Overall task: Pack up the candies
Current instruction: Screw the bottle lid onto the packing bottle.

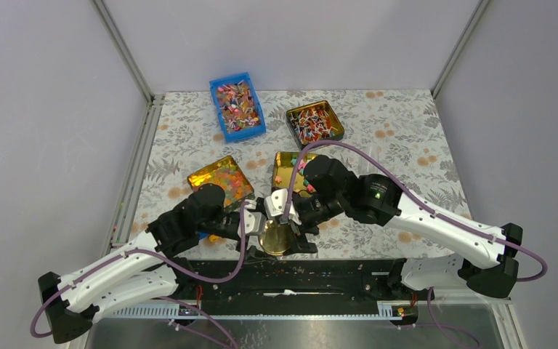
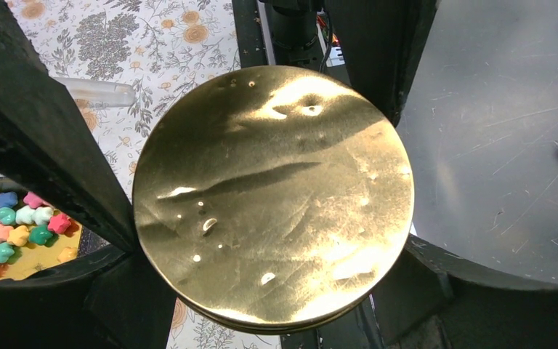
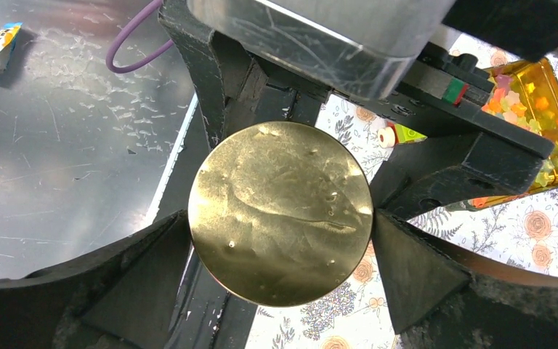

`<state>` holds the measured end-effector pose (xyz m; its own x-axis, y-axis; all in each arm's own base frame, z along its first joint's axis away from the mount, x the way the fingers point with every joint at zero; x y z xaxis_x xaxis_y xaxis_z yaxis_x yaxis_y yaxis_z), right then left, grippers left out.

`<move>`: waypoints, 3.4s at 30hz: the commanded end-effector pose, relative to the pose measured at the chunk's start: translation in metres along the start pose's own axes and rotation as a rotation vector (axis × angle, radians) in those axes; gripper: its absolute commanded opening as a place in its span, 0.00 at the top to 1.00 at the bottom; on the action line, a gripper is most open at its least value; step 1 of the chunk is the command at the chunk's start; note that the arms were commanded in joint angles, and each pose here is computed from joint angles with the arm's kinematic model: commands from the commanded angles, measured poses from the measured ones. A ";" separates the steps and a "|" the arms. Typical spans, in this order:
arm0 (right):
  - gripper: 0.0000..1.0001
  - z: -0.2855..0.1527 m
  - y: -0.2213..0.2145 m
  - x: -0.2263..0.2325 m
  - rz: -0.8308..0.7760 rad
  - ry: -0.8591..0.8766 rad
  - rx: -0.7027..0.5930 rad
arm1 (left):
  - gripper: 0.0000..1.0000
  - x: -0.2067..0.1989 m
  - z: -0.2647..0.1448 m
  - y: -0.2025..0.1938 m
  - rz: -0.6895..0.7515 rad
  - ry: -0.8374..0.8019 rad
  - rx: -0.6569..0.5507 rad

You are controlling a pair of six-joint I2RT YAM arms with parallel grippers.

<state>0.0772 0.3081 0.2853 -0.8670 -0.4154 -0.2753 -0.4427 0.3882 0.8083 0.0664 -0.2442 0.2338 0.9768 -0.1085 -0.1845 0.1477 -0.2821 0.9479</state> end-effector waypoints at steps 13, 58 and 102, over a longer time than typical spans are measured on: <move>0.21 -0.001 -0.009 -0.012 0.065 -0.142 0.010 | 0.52 0.007 -0.008 0.055 0.106 0.089 -0.187; 0.00 -0.007 -0.035 -0.007 0.186 -0.349 0.120 | 0.54 0.038 -0.021 0.033 0.046 0.330 -0.077; 0.09 0.001 0.011 -0.006 0.106 0.013 -0.082 | 0.53 -0.012 -0.006 0.037 0.072 -0.045 -0.077</move>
<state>0.0795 0.3107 0.2891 -0.9008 -0.3905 -0.1900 -0.3502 0.3944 0.8496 0.0619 -0.2351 0.2297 0.9741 -0.1029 -0.2011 0.1560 -0.3372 0.9284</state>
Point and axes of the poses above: each gripper's point midway between its finger pads, its own z axis out along the fingers, its own x axis along the line the jaws close on, y = z × x, the point moved 3 cm from there along -z, back along the fingers, and after that the axes turned 14 degrees about -z, right-handed, at the moved point
